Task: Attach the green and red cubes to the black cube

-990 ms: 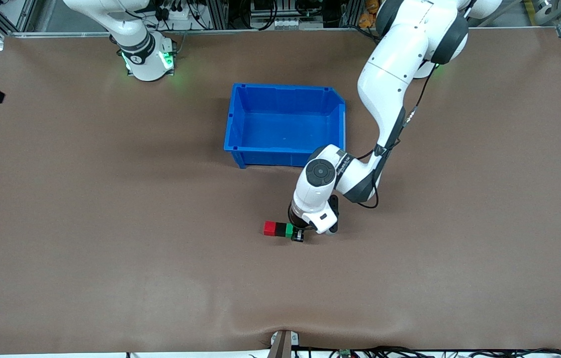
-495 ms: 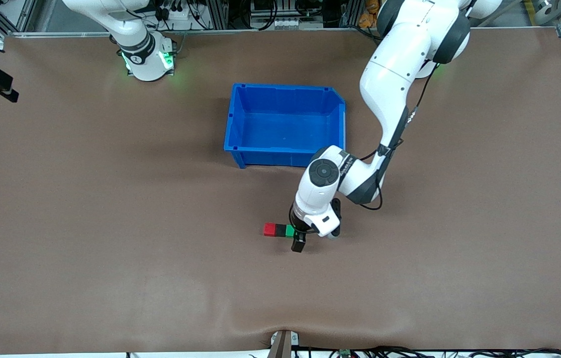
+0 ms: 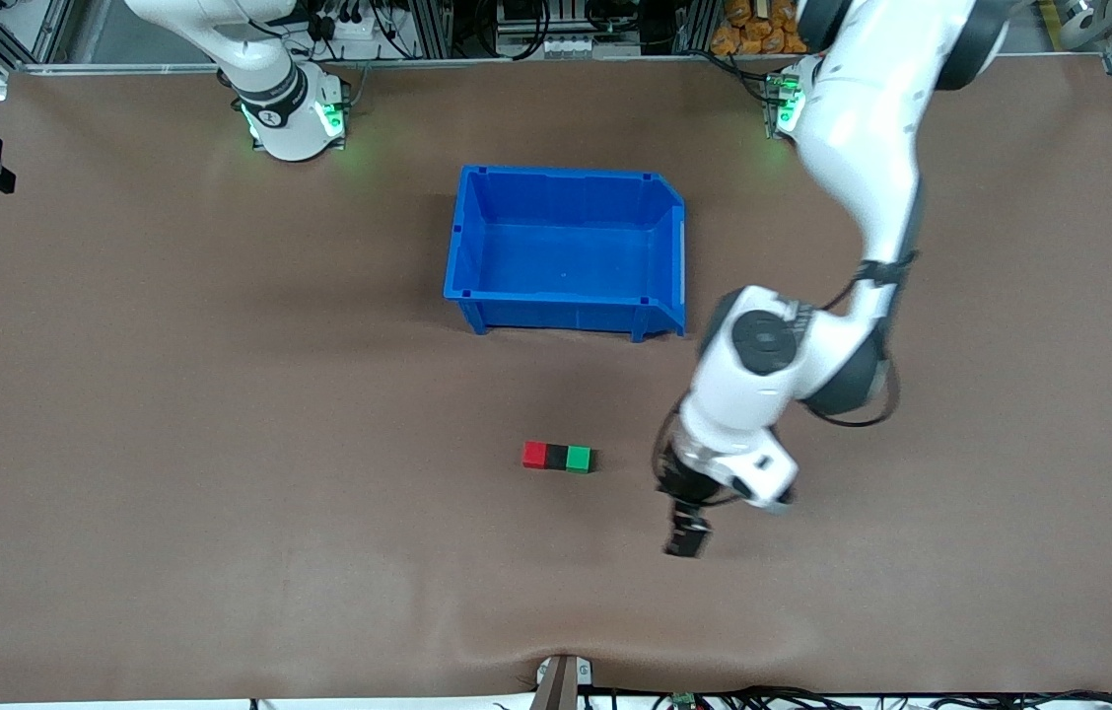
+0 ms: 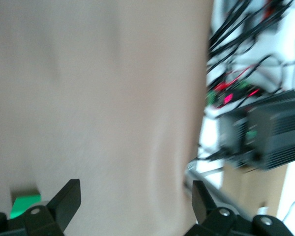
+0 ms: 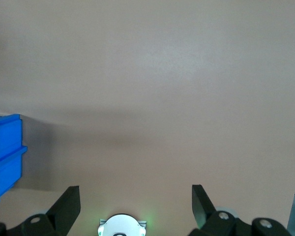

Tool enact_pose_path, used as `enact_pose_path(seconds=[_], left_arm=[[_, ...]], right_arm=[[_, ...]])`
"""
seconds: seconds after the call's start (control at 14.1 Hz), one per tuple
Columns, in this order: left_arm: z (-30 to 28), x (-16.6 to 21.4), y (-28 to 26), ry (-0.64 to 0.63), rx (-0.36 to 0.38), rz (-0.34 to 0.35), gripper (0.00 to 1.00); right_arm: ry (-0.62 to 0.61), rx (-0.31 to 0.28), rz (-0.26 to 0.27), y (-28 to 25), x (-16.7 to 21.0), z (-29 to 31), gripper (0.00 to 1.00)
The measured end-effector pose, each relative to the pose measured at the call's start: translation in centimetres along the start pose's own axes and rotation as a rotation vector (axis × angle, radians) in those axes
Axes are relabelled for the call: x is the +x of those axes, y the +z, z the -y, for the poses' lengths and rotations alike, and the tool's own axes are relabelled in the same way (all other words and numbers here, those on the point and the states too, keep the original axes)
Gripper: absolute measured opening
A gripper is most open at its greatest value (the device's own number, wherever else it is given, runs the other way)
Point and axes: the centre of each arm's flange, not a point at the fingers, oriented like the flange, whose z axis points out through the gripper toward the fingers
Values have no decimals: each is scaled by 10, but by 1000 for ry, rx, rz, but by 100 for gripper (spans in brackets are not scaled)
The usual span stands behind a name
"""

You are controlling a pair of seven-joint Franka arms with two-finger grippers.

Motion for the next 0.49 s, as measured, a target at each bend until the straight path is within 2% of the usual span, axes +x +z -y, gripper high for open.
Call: enact_pose_path(seconds=[0.28, 0.49], left_arm=[[-46, 91, -73, 87, -27, -41, 100], [-53, 139, -119, 202, -39, -64, 100]], right_arm=[[-5, 1, 5, 1, 0, 1, 100], [-10, 1, 12, 1, -1, 3, 100]])
